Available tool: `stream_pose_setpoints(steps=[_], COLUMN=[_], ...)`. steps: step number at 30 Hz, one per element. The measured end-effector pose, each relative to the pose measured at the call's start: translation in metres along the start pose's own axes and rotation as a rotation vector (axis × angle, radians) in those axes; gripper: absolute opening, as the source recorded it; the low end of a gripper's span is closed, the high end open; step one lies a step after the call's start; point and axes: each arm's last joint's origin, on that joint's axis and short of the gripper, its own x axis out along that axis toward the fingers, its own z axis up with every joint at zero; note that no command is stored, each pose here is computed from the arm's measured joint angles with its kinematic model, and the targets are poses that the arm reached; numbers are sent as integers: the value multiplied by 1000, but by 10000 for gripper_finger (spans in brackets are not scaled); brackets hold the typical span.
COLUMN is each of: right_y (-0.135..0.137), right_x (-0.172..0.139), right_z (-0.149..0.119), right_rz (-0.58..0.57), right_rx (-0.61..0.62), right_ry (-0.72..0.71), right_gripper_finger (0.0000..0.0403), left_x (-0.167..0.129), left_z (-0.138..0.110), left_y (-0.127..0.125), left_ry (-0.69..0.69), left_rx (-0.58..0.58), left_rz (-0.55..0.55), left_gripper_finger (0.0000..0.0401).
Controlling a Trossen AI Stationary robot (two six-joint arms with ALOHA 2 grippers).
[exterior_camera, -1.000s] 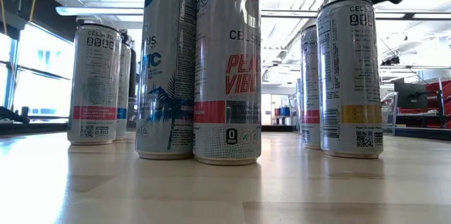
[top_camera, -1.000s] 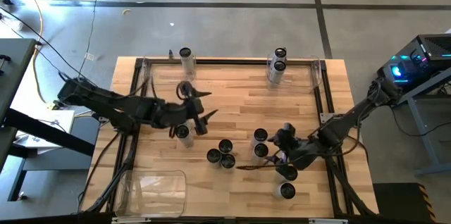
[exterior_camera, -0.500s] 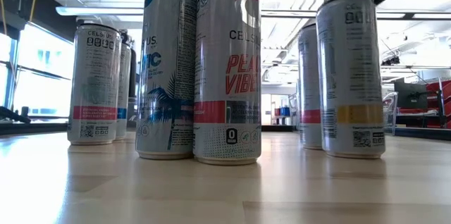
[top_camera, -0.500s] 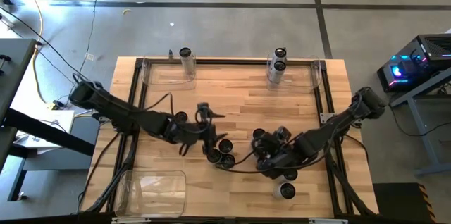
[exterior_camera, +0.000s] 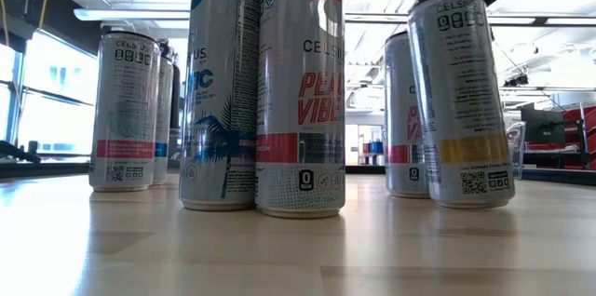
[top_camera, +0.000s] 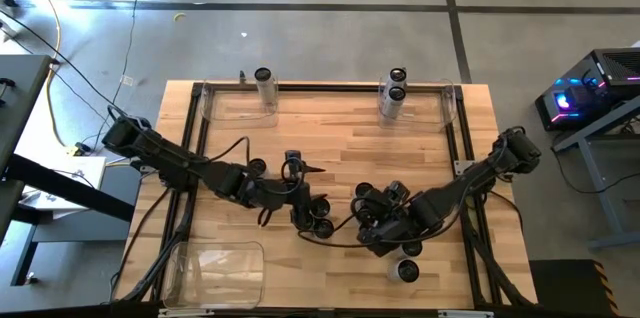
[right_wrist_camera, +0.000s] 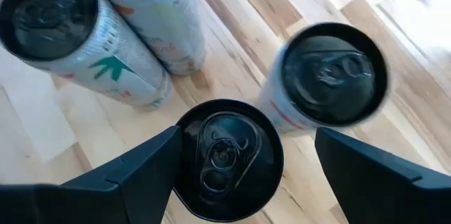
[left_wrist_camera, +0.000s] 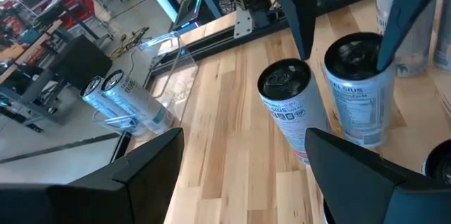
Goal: Sort soda cans
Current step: Put the white-yellow soda can into the top left transparent bin
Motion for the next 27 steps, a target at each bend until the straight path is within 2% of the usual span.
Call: stream_pose_setpoints(steps=[27], right_y=[-25], right_x=[-22], right_z=[-4], right_rz=[-75], right_rx=[-32], right_ry=[53], right_gripper_finger=[322], left_x=[0], left_z=[-1], left_y=[0], left_ry=[7], left_rx=[-13], left_rz=[-2], left_gripper_finger=[291])
